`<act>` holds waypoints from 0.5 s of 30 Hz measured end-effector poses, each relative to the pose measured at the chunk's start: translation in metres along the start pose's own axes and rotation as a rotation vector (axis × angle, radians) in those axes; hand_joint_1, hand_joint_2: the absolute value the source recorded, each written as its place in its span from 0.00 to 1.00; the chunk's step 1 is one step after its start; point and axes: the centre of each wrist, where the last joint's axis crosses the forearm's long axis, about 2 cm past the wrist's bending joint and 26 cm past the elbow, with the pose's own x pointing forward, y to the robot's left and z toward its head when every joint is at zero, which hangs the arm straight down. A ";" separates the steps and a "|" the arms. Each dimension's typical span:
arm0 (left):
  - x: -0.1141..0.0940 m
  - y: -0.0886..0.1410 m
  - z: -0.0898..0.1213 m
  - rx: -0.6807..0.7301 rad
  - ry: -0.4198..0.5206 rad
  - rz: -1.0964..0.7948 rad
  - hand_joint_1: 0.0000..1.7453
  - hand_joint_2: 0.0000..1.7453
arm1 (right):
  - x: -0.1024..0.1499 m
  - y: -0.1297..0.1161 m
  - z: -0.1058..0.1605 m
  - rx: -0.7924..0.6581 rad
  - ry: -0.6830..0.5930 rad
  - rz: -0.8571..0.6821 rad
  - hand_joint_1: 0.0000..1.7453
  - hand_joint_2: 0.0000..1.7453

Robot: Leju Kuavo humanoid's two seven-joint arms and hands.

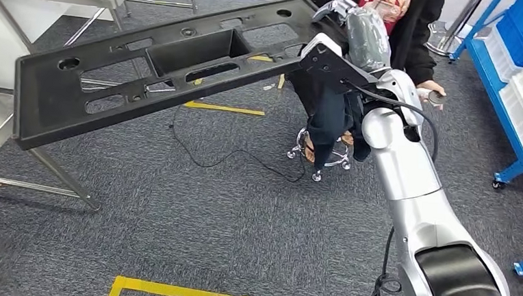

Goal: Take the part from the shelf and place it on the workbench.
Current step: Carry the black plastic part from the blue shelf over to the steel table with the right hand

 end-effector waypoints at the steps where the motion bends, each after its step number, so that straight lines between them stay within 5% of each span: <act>1: 0.000 0.000 0.000 0.000 -0.001 0.000 0.00 1.00 | 0.000 -0.001 0.000 -0.001 0.002 0.002 1.00 1.00; 15: 0.007 -0.005 -0.006 -0.012 -0.025 0.001 0.00 1.00 | -0.003 -0.004 0.008 -0.002 0.020 0.021 1.00 1.00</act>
